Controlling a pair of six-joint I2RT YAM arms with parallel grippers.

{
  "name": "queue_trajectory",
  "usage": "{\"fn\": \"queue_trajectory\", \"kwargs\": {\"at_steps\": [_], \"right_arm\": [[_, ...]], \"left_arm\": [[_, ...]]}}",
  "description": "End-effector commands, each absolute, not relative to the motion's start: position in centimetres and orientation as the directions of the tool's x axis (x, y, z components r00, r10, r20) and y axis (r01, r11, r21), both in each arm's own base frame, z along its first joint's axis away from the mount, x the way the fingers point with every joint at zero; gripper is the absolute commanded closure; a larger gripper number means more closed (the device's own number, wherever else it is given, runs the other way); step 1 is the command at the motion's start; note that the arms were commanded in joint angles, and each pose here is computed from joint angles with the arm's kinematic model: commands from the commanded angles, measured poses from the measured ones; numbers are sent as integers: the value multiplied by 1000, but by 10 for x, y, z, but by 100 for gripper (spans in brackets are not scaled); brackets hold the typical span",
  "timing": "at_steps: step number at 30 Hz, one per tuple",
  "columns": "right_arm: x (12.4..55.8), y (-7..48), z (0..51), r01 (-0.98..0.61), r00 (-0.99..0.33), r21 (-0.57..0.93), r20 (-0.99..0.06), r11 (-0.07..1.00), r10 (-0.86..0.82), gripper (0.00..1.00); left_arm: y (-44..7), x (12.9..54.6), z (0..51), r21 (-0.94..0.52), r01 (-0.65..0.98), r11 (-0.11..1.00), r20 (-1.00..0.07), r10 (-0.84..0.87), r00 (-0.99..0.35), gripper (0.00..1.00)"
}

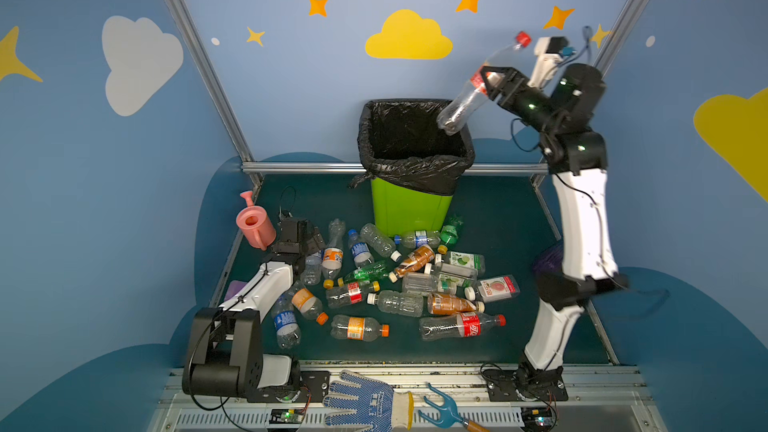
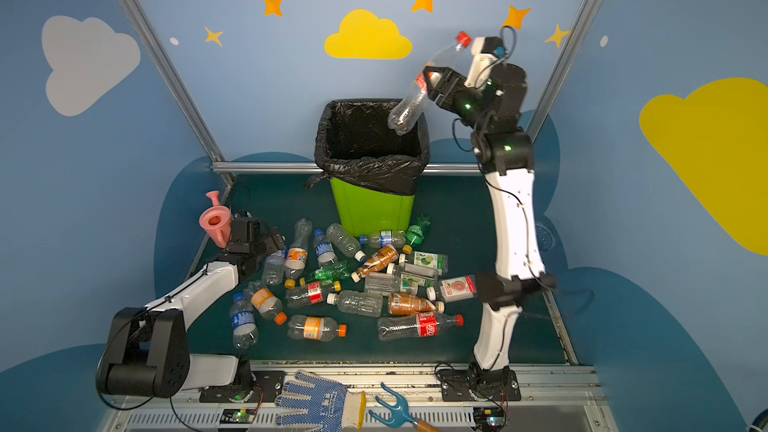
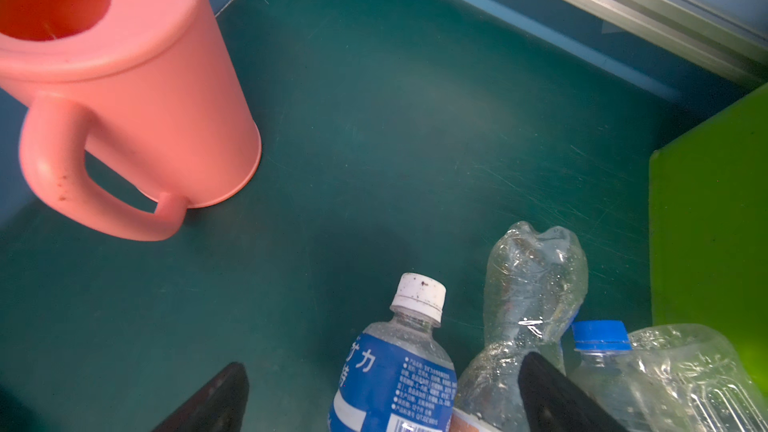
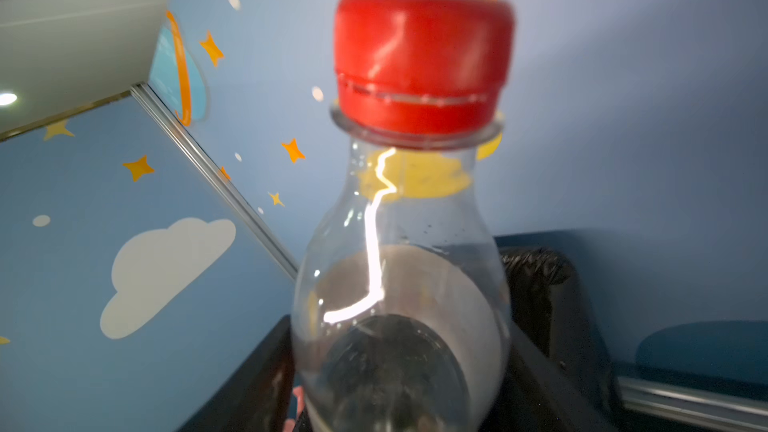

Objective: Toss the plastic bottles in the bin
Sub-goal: 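Lift the red-capped bottle with the right gripper over the bin, then open the right gripper to drop the bottle into the bin, then grasp the crushed clear bottle with the left gripper while the right arm lowers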

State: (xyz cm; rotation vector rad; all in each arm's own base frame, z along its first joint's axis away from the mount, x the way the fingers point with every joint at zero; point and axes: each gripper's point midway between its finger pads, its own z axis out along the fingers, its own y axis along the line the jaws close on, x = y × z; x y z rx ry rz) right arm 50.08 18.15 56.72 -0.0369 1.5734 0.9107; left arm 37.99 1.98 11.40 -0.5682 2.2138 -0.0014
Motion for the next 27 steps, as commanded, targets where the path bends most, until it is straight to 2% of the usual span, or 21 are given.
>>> {"fn": "queue_trajectory", "kwargs": {"at_steps": [1,5,8,14,17,22,25,27], "right_arm": [[480,185,545,-501,-348,520,-853,691,390,14],[460,174,573,-511,-262,477,-879,716,398,4],[428,155,594,-517,-132,440,-889,734,439,2],[398,132,589,-465,-123,415,-905,782,407,2],[400,120,559,-418,-170,450,-892,789,419,2],[407,97,481,-312,-312,549,-830,775,462,3],[406,87,427,-232,-399,583,-787,779,471,3],[403,82,389,-175,-457,602,-751,779,477,4]], "left_arm": [[15,381,113,-197,-394,898,-713,-407,-571,0],[8,383,117,-210,-355,911,-721,-390,-574,0],[1,384,121,-200,-327,924,-728,-363,-581,0],[-16,388,125,-203,-247,947,-730,-315,-607,0],[-28,390,123,-197,-207,958,-719,-284,-634,0],[-51,395,120,-177,-103,979,-690,-198,-696,1],[-64,396,113,-161,-44,986,-644,-139,-753,6],[-70,394,107,-150,-29,988,-601,-115,-791,14]]}}
